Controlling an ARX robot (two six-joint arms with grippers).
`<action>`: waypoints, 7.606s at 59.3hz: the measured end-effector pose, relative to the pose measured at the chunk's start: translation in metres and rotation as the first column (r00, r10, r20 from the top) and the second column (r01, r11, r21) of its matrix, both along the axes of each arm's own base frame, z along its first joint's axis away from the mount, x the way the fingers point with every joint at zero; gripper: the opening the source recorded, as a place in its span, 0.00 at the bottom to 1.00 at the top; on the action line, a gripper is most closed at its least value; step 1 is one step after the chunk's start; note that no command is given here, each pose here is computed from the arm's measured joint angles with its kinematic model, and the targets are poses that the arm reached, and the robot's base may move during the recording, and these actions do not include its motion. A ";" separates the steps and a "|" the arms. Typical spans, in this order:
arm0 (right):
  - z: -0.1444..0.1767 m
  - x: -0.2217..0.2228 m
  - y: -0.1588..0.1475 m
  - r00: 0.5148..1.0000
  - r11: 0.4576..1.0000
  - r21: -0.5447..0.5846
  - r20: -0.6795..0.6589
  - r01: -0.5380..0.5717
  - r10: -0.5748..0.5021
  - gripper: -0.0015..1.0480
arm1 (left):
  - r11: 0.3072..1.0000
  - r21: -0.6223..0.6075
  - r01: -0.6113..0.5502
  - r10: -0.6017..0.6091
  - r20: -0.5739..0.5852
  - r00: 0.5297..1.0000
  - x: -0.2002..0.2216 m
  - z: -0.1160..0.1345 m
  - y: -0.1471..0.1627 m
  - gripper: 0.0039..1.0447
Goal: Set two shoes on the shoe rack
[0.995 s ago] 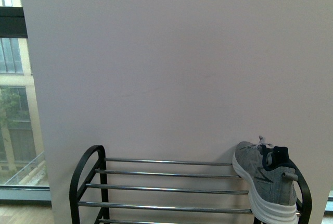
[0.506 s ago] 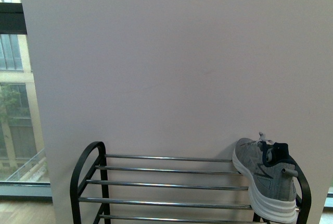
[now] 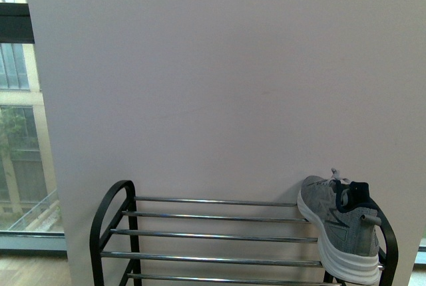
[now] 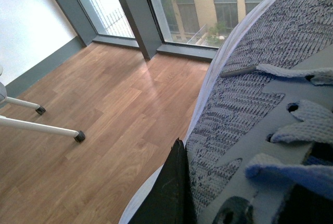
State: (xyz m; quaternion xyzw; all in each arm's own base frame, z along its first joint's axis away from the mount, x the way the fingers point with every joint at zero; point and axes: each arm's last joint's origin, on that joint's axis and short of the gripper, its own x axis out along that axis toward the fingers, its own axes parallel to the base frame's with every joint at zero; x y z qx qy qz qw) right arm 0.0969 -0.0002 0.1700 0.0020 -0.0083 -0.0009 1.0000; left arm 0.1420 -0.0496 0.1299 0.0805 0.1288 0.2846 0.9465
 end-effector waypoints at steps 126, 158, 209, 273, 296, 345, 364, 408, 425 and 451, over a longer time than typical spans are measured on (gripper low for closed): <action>0.000 0.000 0.000 1.000 1.000 0.000 0.000 0.000 0.000 0.91 | 1.000 0.000 0.000 0.000 0.000 1.000 0.000 0.000 0.000 0.01; 0.000 0.000 0.000 1.000 1.000 0.000 0.001 0.003 -0.003 0.91 | 1.000 -0.002 0.009 -0.009 -0.002 1.000 0.000 0.000 -0.001 0.01; 0.000 0.000 0.000 1.000 1.000 0.000 0.000 0.000 0.000 0.91 | 0.546 -0.817 0.184 -0.387 -0.051 0.921 0.184 0.058 -0.130 0.01; 0.000 0.000 0.000 1.000 1.000 0.000 0.000 0.000 0.000 0.91 | 0.497 -0.860 0.117 -0.467 -0.152 0.871 0.295 0.034 -0.241 0.01; 0.000 0.000 0.000 1.000 1.000 0.000 0.000 0.000 0.000 0.91 | 0.489 -0.868 0.088 -0.429 -0.151 0.891 0.311 0.023 -0.234 0.01; 0.000 0.000 0.000 1.000 1.000 0.000 0.000 0.000 0.000 0.91 | 0.579 -0.720 0.382 -0.468 0.090 0.879 0.267 0.088 -0.169 0.86; 0.000 0.000 0.000 1.000 1.000 0.000 0.000 0.000 0.000 0.91 | 0.793 -0.223 0.567 -0.477 0.351 0.806 0.198 0.105 -0.081 0.60; 0.000 0.000 0.000 1.000 1.000 0.000 0.000 0.000 0.000 0.91 | 0.824 -0.094 0.559 -0.516 0.285 0.808 0.033 0.045 0.036 0.01; 0.000 0.000 0.000 1.000 1.000 0.000 0.000 0.000 0.000 0.91 | 0.825 -0.099 0.557 -0.514 0.279 0.811 0.013 0.032 0.049 0.01; 0.000 0.000 0.000 1.000 1.000 -0.001 0.000 0.000 0.000 0.91 | 0.823 -0.086 0.562 -0.518 0.296 0.803 -0.008 0.038 0.049 0.01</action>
